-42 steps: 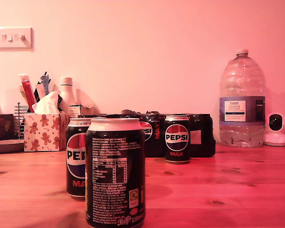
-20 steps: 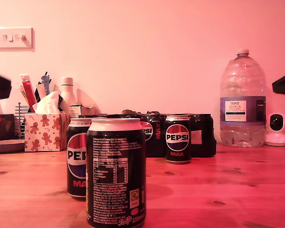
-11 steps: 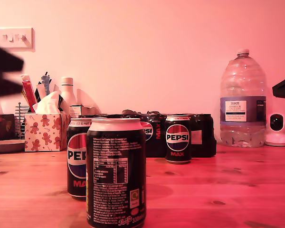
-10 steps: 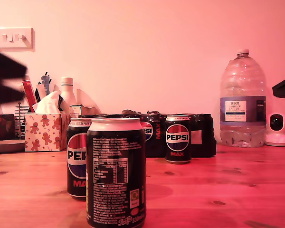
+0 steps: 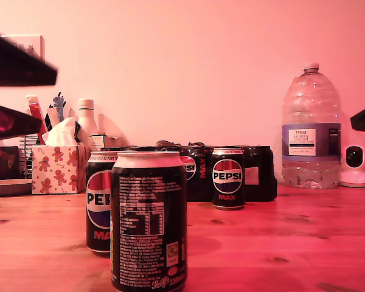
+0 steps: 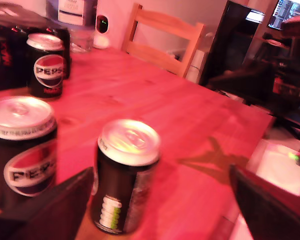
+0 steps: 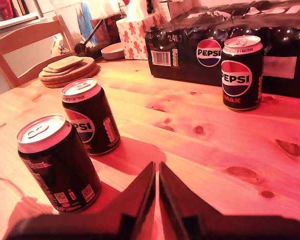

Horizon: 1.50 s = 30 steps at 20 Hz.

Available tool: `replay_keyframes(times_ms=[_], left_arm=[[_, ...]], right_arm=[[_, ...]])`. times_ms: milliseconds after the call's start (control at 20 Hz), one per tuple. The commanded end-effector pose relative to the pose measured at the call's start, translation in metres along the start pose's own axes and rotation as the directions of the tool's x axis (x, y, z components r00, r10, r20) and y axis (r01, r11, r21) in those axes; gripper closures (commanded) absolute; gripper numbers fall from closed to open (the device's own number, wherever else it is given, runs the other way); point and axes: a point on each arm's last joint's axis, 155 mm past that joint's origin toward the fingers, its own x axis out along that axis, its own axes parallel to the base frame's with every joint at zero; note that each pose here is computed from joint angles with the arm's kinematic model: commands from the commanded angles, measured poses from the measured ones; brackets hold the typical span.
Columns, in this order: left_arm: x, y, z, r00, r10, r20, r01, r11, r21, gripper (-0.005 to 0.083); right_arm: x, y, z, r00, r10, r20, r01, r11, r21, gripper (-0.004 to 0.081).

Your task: Stack up the Pepsi cans on top of each other

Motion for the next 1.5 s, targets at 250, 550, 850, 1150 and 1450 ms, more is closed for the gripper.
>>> replay_keyframes(times_ms=[250,550,850,1150,1450], left_arm=[[0.008,0.005,-0.007,0.999,0.031,-0.016,-0.032,0.999,-0.039,-0.0019],[0.024,0.009,-0.015,0.998,0.043,-0.048,-0.043,0.999,0.003,-0.0019],[0.041,0.018,-0.036,0.991,0.07,-0.11,-0.07,0.998,0.006,-0.0019],[0.067,0.021,-0.035,0.985,0.093,-0.148,-0.088,0.995,0.035,-0.0019],[0.105,0.029,-0.045,0.964,0.132,-0.231,-0.124,0.991,0.05,-0.0019]], right_arm=[[0.0,-0.003,0.001,1.0,-0.017,-0.001,0.017,1.0,0.0,0.0783],[0.0,-0.004,0.001,1.0,-0.024,-0.001,0.024,1.0,-0.015,0.0783],[0.0,-0.004,0.001,1.0,-0.024,-0.001,0.024,1.0,-0.015,0.0783],[0.0,-0.004,0.001,1.0,-0.024,-0.001,0.024,1.0,-0.015,0.0783],[0.0,-0.004,0.001,1.0,-0.024,-0.001,0.024,1.0,-0.015,0.0783]])
